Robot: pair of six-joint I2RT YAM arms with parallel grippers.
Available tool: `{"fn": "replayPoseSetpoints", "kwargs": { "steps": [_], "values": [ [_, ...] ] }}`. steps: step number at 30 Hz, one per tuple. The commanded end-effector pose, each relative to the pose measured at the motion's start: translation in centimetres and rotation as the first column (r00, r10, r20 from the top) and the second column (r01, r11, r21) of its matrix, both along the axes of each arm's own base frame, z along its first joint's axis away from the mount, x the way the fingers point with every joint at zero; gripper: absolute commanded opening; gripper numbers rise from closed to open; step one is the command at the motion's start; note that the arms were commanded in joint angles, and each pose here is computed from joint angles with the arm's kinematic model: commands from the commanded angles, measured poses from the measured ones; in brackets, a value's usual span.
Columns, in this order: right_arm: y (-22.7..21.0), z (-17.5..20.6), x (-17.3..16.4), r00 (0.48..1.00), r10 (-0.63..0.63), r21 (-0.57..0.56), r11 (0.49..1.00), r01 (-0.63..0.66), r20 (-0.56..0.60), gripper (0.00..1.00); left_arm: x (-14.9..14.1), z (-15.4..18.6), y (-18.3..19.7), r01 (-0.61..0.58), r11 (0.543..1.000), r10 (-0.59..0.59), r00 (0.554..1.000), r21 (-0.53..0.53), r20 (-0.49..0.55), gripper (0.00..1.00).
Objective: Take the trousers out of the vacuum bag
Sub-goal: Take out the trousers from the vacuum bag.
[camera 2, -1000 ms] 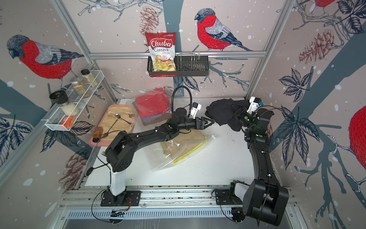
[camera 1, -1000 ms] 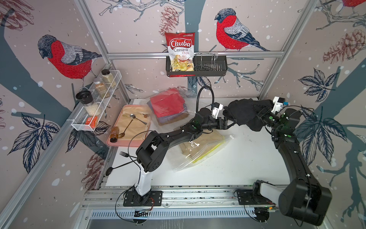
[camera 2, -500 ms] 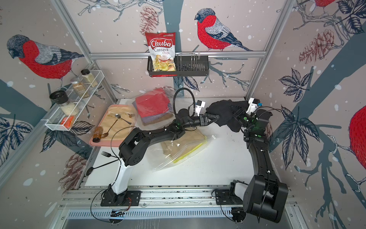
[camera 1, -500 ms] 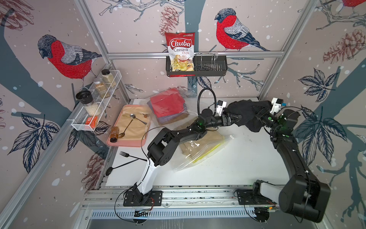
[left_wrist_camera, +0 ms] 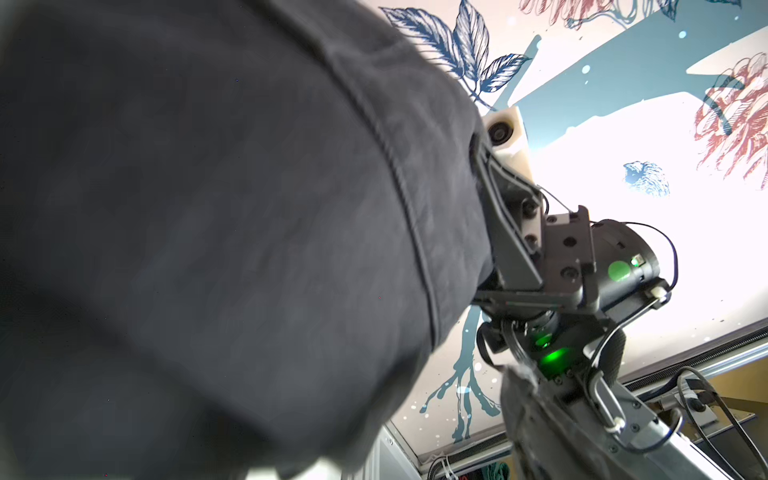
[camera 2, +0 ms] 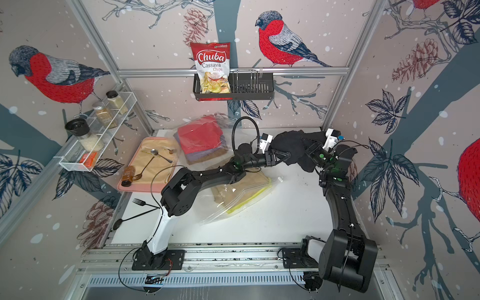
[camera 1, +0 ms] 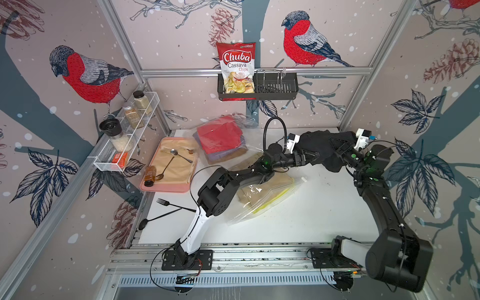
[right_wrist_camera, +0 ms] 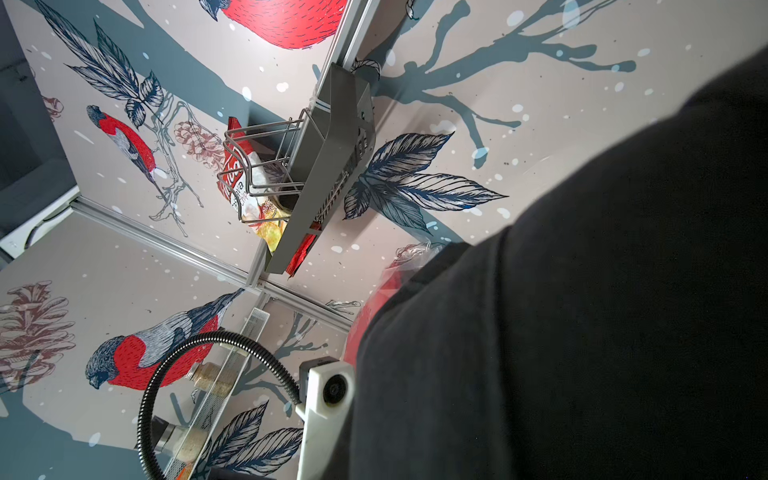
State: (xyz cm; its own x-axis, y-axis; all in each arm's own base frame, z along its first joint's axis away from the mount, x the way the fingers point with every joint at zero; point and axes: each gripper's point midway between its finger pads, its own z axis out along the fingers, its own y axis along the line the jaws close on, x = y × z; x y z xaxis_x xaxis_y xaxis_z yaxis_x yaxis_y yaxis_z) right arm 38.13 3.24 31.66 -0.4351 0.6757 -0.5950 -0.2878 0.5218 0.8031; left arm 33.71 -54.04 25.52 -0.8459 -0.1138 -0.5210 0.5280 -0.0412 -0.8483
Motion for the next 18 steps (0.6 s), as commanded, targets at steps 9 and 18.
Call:
{"fn": "replayPoseSetpoints", "kwargs": {
  "steps": [9,18],
  "values": [
    [0.7,2.3,-0.9,0.99,0.046,-0.017,0.999,-0.044,0.135,0.0,0.5,0.9,-1.0,-0.002,1.0,0.002,1.0,-0.004,0.031,0.45],
    [-1.5,-0.9,1.6,0.998,-0.023,-0.103,0.994,0.029,0.057,0.0,3.2,0.7,0.4,-0.009,0.999,0.008,1.0,0.034,0.024,0.06]
  ]
}}
